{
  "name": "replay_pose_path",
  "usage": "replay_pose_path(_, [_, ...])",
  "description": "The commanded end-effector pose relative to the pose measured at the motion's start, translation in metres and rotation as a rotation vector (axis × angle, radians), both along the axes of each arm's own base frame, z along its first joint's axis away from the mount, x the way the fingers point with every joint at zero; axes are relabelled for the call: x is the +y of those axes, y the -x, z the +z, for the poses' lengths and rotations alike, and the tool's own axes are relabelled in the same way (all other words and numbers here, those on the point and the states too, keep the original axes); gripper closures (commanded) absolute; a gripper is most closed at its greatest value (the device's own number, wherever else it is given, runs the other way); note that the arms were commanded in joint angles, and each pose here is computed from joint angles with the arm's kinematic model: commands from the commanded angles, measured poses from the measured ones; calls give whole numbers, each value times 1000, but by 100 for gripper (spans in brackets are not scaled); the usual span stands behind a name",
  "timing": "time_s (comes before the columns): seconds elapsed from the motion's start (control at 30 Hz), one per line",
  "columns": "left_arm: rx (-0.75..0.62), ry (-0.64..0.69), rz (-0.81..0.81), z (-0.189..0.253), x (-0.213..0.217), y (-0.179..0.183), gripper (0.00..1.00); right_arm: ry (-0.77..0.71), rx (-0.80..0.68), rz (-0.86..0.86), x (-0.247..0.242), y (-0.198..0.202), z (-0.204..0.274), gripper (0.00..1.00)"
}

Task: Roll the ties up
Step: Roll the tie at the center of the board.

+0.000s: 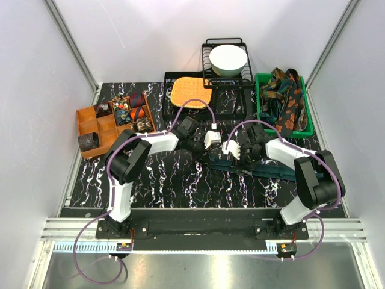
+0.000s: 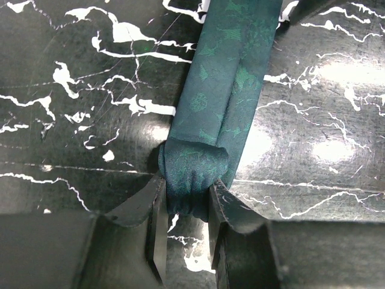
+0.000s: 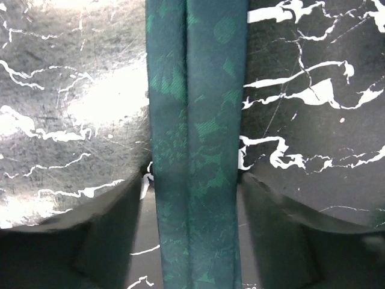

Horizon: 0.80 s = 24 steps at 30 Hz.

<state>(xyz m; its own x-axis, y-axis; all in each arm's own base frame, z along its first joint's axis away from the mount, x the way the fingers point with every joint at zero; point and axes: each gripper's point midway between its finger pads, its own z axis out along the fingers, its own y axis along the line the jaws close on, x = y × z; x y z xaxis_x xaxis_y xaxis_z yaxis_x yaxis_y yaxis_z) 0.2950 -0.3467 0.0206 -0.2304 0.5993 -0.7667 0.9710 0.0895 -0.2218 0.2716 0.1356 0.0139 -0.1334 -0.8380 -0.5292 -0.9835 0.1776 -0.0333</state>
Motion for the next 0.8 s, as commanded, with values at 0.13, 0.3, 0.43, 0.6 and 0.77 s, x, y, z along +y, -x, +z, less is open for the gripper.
replay_pose_path(0.13, [163, -258, 114, -59, 52, 20, 100, 52, -79, 77, -7, -3, -5, 56])
replay_pose_path(0.3, [168, -261, 128, -60, 53, 20, 100, 63, -87, 77, -9, -2, -8, 63])
replay_pose_path(0.43, [151, -264, 149, -61, 56, 19, 100, 72, -94, 68, -11, -4, -6, 48])
replay_pose_path(0.6, [112, -271, 183, -60, 59, 16, 100, 6, -124, -16, -4, -8, 30, 21])
replay_pose_path(0.77, [4, -273, 185, -59, 59, 19, 100, -120, -46, -279, -3, -9, 78, 8])
